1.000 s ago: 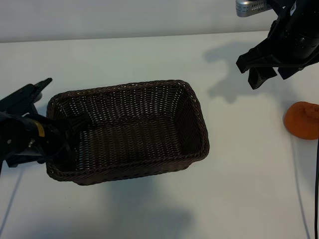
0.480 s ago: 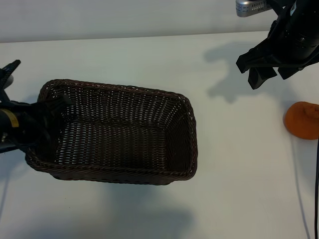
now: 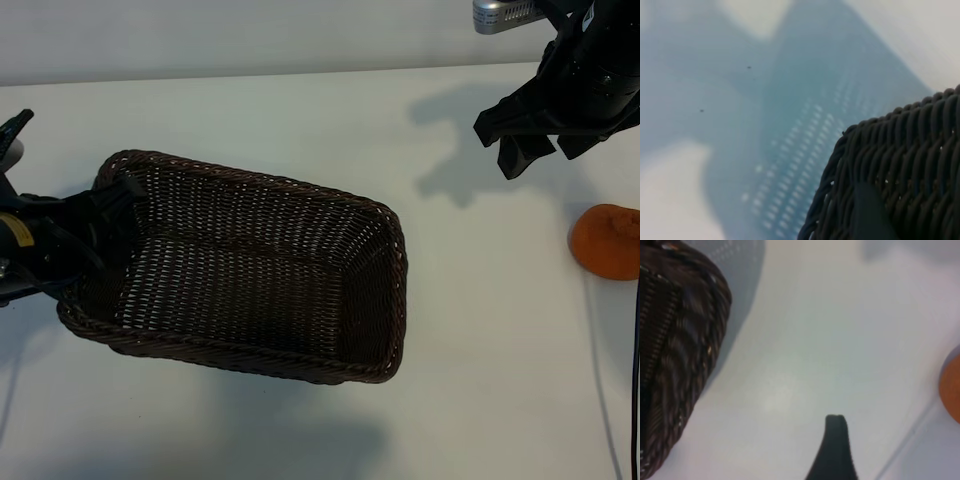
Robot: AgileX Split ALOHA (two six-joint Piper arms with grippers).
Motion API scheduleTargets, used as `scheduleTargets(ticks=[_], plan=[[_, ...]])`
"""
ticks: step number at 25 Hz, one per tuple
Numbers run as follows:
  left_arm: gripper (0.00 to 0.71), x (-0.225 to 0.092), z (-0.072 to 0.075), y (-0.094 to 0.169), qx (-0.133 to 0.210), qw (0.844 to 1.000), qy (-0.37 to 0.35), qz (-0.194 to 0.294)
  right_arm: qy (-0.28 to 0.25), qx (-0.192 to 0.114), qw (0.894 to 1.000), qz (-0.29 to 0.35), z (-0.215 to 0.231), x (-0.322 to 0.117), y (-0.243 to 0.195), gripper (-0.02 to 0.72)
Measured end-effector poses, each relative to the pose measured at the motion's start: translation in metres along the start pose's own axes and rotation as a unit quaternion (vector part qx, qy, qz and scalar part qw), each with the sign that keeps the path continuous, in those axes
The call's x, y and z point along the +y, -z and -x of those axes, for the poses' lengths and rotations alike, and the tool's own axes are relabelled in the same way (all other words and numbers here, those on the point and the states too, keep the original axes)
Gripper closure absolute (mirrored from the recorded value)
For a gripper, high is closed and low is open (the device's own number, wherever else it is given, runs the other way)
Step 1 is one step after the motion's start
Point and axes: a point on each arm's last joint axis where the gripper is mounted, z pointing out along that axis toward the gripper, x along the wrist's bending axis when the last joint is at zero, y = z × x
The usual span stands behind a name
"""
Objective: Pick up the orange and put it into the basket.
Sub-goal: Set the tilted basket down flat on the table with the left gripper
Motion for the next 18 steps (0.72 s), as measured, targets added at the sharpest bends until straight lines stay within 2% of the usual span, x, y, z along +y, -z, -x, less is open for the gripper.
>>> scheduleTargets(ticks=[8,18], plan=[[0.302,0.0,0.003,0.001,-0.022,1.0,0.008,0.003,0.0,0.0,1.0,0.0,0.0,0.0,0.0,0.124],[0.302,0.003,0.007,0.02,-0.059,0.997,0.027,0.031,0.0,0.0,1.0,0.0,0.0,0.0,0.0,0.124]])
